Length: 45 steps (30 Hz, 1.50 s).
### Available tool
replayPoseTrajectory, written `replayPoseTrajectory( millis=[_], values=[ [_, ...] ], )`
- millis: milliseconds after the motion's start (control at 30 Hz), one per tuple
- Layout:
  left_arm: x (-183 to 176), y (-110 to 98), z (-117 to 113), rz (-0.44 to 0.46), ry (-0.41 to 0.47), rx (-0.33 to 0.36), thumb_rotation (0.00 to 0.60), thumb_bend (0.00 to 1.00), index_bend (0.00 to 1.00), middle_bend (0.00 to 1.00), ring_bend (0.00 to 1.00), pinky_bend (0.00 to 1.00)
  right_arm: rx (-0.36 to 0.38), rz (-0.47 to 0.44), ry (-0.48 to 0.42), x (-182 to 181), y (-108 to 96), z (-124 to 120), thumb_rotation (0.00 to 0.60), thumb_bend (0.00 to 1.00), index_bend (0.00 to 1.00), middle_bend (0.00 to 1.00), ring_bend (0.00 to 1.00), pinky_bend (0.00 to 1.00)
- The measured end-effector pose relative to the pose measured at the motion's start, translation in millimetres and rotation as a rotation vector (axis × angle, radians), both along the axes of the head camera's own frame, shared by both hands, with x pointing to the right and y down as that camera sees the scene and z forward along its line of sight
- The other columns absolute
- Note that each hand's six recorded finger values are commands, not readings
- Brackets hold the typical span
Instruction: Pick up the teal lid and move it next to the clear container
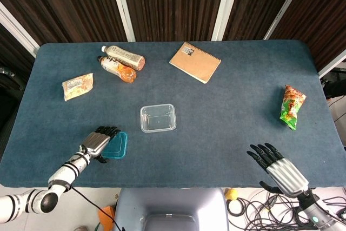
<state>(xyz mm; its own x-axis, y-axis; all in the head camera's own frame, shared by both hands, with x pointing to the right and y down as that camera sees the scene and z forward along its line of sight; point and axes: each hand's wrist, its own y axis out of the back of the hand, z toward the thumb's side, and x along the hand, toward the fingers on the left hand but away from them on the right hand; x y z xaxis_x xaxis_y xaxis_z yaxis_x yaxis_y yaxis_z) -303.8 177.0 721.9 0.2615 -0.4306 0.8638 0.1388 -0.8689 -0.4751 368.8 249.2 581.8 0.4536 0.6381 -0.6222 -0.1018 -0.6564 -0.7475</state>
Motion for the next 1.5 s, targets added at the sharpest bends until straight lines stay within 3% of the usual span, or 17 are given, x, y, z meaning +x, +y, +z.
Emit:
replayPoseTrajectory(
  millis=[900,1000,1100,1267,1367,1500],
  values=[
    [-10,5,14,-0.012,-0.025,-0.026,0.600,0.20,0.00,0.01,0.00,0.00,-0.024,0.015,-0.006,3,0,-1,0.600,0.20,0.00,0.00,0.00,0.00],
    [-11,6,16,-0.012,-0.029,-0.028,0.600,0.20,0.00,0.11,0.00,0.00,-0.026,0.019,-0.007,4,0,-1,0.600,0.20,0.00,0.00,0.00,0.00],
    [-13,7,17,-0.008,-0.032,-0.022,0.600,0.20,0.00,0.30,0.04,0.00,-0.028,0.022,-0.007,6,0,-1,0.600,0.20,0.00,0.00,0.00,0.00],
    [-14,8,19,0.005,-0.029,-0.002,0.600,0.20,0.03,0.68,0.30,0.00,-0.030,0.023,-0.002,7,0,0,0.600,0.20,0.00,0.00,0.00,0.00],
    [-13,7,18,0.019,-0.019,0.020,0.600,0.20,0.14,0.84,0.46,0.00,-0.033,0.023,0.000,6,0,0,0.600,0.20,0.00,0.00,0.00,0.00],
    [-13,9,16,0.039,-0.006,0.039,0.600,0.21,0.24,0.94,0.58,0.00,-0.036,0.023,0.000,5,1,1,0.600,0.20,0.00,0.00,0.00,0.00]
  ],
)
